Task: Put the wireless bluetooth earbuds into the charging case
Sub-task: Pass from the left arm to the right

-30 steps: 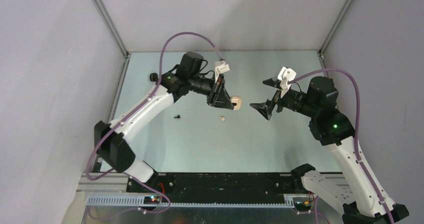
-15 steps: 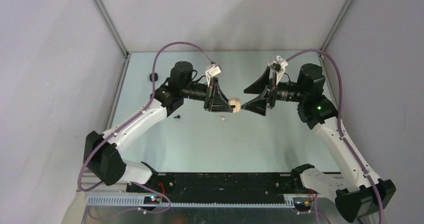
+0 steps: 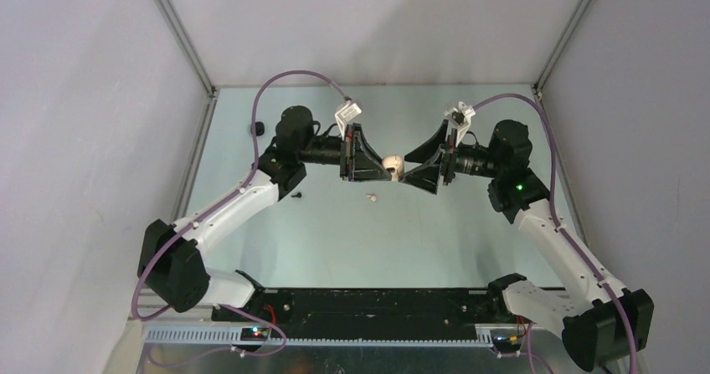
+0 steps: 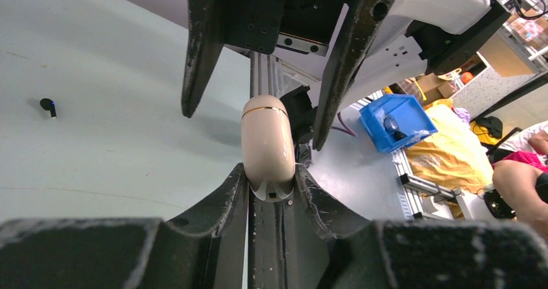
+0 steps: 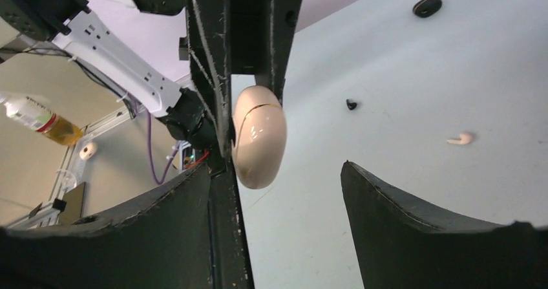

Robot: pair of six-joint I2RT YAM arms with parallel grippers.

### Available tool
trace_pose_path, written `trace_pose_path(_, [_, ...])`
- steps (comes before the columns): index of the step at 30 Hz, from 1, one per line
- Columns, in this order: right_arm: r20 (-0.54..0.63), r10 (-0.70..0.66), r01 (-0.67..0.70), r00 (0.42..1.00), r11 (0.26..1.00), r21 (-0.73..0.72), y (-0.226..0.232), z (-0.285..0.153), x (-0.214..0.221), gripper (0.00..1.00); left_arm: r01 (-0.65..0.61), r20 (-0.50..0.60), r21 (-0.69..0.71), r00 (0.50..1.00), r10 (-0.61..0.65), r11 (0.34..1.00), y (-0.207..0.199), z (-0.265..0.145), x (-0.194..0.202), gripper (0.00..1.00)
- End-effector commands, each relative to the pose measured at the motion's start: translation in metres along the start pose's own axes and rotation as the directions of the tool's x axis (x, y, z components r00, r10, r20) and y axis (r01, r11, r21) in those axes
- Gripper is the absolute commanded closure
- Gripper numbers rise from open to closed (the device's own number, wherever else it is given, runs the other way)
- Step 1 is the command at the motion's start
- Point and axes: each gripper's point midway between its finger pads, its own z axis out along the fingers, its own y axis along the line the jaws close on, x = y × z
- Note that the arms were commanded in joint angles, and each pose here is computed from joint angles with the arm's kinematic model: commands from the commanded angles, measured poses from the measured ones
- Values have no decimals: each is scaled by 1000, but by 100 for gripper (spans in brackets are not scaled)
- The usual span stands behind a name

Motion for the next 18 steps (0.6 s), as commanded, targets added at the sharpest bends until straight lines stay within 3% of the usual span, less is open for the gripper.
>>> trace_pose_path(1, [56, -42, 40, 998, 999, 31, -5, 2, -17, 22, -56, 44, 51, 998, 54, 997, -19, -4, -15, 83])
trace_pose_path(12, [25, 3, 0, 1000, 992, -122, 21, 7, -14, 41, -56, 51, 51, 997, 53, 997, -18, -4, -14, 83])
trace_pose_path(18, [18, 8, -6, 1000, 989, -149, 26, 7, -14, 56, -60, 52, 48, 997, 57, 997, -18, -4, -13, 83])
